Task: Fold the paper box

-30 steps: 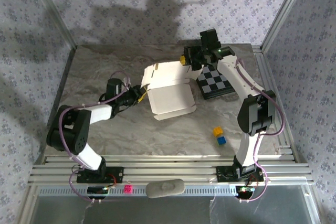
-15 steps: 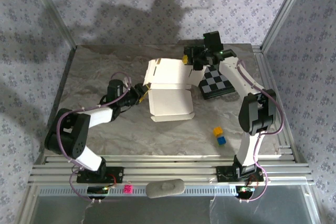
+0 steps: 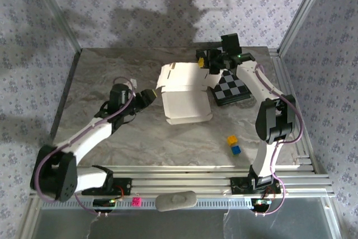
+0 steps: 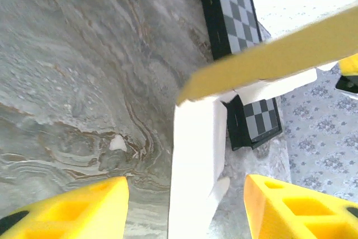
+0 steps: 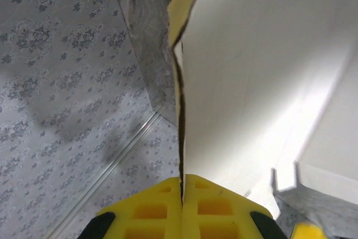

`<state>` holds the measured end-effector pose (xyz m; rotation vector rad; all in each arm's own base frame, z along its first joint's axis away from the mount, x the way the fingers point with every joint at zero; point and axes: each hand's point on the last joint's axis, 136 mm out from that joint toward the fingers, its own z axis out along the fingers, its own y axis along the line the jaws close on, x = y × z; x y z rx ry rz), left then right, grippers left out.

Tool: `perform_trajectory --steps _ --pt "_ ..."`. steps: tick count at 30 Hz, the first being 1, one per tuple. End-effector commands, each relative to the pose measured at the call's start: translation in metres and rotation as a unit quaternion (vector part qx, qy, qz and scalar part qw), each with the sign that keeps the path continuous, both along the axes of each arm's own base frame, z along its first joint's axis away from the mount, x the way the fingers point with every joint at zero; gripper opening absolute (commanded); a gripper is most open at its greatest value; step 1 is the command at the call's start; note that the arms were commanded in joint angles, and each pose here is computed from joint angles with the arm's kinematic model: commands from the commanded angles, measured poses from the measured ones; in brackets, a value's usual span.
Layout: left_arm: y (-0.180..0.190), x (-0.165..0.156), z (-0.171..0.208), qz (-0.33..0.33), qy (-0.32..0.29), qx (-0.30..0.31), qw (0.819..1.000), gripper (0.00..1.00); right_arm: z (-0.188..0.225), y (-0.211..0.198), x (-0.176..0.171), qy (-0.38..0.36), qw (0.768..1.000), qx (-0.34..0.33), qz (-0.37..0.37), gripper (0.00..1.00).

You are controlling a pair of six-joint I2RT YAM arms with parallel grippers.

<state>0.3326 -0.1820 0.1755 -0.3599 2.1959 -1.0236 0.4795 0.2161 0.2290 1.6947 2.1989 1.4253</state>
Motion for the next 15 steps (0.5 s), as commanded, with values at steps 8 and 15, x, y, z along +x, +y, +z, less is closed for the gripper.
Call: perform_trajectory --steps 8,15 --pt "0.04 -0.017 0.046 -0.061 -0.076 0.149 0.984 0.52 -0.001 0.012 -0.016 -0.028 0.994 -0.056 0.088 0.0" --pt "-0.008 -0.011 0.054 -0.17 -0.15 0.28 0.933 0.58 -0.007 0.026 -0.015 -0.024 0.992 -0.058 0.108 0.0"
